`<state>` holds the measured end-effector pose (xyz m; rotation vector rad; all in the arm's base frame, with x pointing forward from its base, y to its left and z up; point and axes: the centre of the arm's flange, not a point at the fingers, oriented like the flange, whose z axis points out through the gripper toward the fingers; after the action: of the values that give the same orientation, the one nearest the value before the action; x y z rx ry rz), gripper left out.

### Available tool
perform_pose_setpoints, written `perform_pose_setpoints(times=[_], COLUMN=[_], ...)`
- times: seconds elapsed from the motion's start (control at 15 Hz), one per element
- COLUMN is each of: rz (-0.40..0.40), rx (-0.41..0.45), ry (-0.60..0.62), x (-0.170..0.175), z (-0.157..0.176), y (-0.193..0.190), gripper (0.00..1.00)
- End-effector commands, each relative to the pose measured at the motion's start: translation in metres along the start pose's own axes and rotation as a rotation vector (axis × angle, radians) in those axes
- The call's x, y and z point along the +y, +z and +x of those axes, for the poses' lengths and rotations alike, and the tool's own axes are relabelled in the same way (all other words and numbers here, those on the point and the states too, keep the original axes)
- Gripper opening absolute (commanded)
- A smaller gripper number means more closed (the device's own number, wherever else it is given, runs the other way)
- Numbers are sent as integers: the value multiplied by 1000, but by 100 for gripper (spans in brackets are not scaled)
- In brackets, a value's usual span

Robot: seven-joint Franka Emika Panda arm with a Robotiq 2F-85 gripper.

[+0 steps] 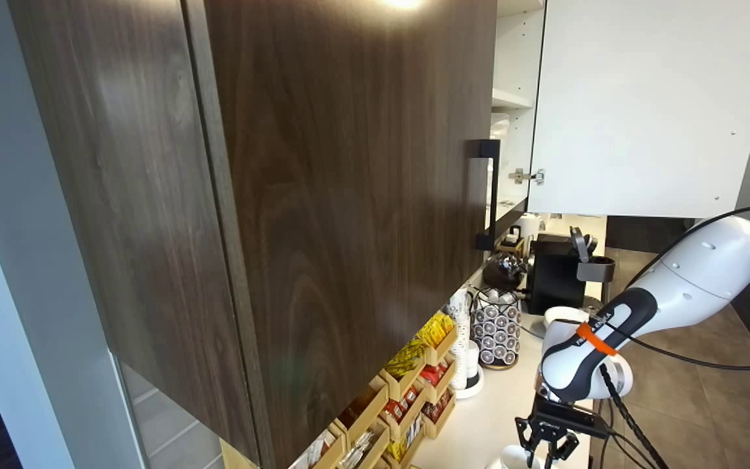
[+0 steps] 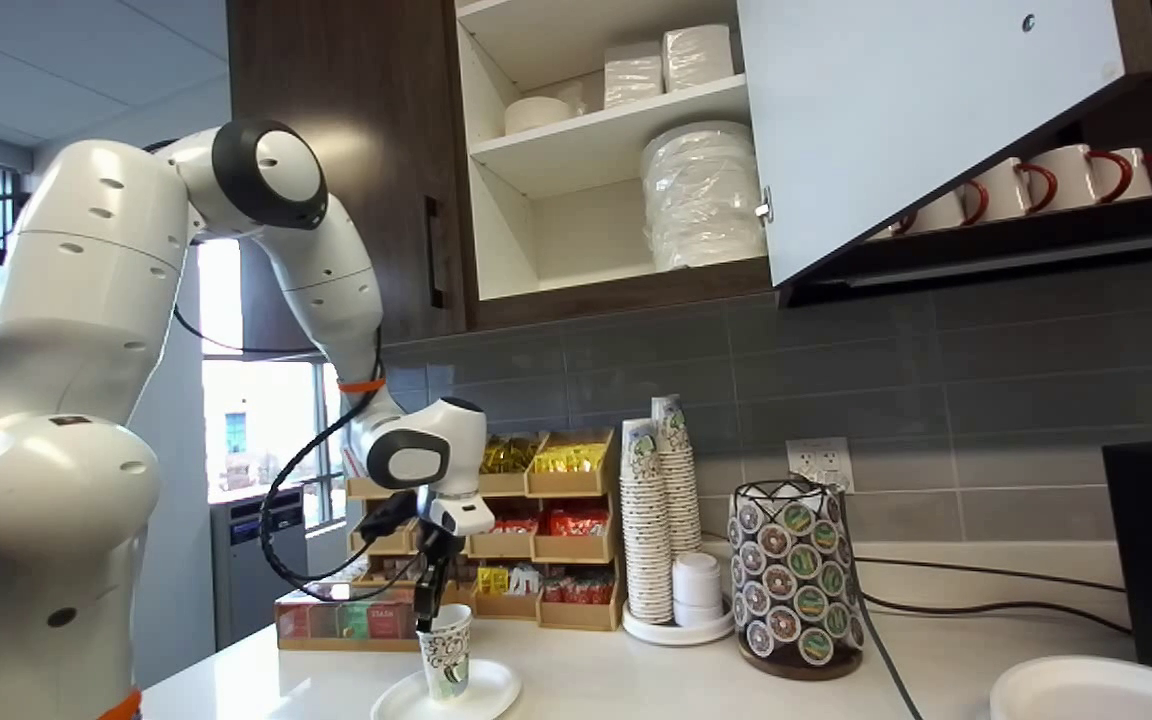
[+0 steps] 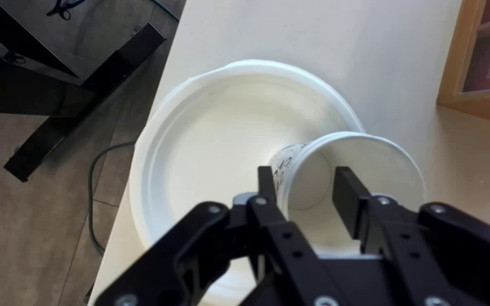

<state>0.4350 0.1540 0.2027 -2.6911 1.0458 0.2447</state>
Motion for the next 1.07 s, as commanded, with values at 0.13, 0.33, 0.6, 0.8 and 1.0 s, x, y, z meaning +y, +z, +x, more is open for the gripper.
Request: perform_pose_setpoints(times=[0.13,0.33,0.6,0.8,1.0], rz=[-16,-20,-9,13,35], rx=[-13,-18,-12,2,8], ry=[10,13,10,4,5], x=[-3,-2,-4,-4,-4], z=[4,5,5,-1,-8], y=[12,15,9,-7,-26], gripper=[0,0,1,1,1])
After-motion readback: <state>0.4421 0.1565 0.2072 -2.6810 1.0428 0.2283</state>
